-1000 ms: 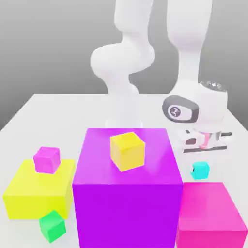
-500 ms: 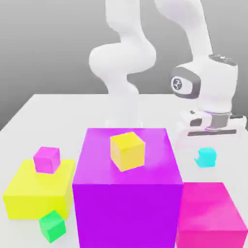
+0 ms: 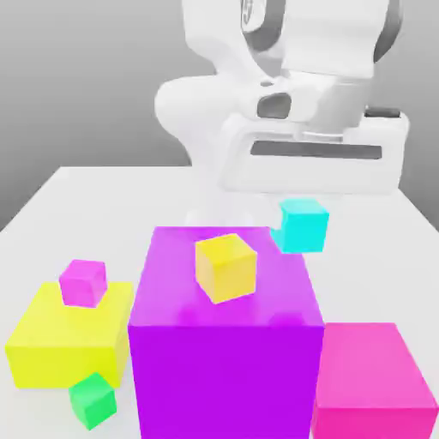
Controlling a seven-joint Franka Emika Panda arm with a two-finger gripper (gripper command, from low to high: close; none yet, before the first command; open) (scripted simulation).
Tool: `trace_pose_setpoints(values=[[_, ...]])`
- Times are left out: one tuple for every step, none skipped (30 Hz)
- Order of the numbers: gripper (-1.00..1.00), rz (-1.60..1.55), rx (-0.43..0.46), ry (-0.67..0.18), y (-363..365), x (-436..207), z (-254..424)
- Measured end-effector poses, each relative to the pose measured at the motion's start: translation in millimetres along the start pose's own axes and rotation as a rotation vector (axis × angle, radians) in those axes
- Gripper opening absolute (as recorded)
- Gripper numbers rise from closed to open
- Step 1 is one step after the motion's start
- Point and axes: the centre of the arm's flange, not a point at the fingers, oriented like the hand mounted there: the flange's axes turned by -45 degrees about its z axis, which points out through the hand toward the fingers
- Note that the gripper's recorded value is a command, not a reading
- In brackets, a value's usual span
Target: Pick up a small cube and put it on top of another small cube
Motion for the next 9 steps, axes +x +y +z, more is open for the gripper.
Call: trace_pose_setpoints(values=[[-1.00, 0.015, 0.023, -0.011, 17, -2, -11], [-1.00, 0.020, 0.036, -0.016, 27, -3, -11], [-1.00, 0.023, 0.044, -0.018, 32, -4, -4], [-1.00, 0.024, 0.047, -0.019, 34, -4, 8], [-1.00, 0.025, 0.048, -0.020, 34, -5, 22], [1.00, 0.025, 0.049, -0.020, 34, -6, 34], [1.00, 0.025, 0.049, -0.020, 34, -6, 34], [1.00, 0.025, 0.049, -0.020, 34, -6, 34], [1.00, 0.025, 0.049, -0.020, 34, -6, 34]])
